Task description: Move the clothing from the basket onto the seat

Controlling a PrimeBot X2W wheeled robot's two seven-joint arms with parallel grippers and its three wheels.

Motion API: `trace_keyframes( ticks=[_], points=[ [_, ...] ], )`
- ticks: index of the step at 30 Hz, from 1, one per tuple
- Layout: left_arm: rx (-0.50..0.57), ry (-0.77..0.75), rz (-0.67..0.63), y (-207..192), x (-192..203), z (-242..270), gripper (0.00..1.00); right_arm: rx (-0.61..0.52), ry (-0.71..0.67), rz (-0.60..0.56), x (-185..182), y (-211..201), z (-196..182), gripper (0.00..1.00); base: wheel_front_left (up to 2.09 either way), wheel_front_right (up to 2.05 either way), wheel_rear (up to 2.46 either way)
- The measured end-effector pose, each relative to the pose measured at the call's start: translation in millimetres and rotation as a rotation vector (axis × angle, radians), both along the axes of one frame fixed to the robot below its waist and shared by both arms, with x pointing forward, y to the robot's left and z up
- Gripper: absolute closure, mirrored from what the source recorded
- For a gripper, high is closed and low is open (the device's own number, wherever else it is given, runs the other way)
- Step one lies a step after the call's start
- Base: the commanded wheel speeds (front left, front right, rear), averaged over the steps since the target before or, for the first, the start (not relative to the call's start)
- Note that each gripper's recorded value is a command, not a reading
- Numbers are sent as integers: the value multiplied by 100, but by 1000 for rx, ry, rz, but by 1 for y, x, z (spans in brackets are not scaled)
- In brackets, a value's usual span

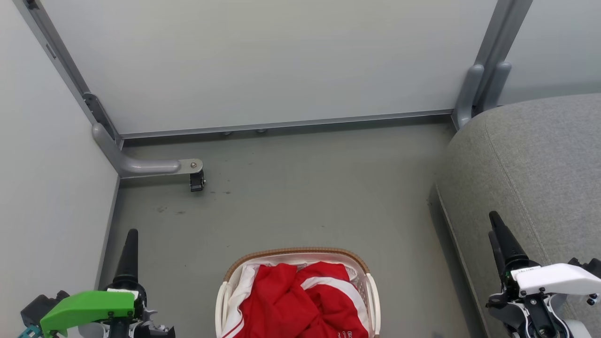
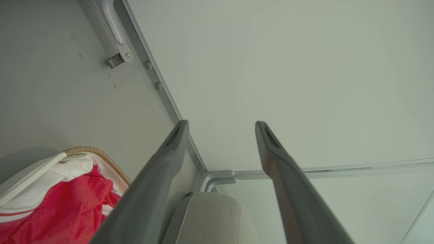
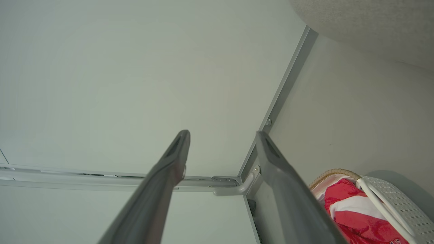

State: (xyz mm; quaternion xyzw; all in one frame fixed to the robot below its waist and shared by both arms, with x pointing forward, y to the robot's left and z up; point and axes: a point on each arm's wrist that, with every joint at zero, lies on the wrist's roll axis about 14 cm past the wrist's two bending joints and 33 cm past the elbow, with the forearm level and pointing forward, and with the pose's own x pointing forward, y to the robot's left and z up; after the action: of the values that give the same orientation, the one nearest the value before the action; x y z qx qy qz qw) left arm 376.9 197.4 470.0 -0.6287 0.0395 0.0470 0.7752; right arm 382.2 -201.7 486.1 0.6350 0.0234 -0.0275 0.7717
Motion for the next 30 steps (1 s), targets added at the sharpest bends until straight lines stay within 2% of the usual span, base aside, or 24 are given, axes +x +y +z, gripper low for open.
trace_keyframes(
  ticks=[18, 30],
  points=[
    [400, 16, -69, -7, 1, -4, 0, -360, -36, 41, 8, 4, 12, 0, 0, 0, 0],
    [597, 25, -98, -9, 0, -8, 0, -563, -64, 79, 10, 11, 16, 0, 0, 0, 0]
  ],
)
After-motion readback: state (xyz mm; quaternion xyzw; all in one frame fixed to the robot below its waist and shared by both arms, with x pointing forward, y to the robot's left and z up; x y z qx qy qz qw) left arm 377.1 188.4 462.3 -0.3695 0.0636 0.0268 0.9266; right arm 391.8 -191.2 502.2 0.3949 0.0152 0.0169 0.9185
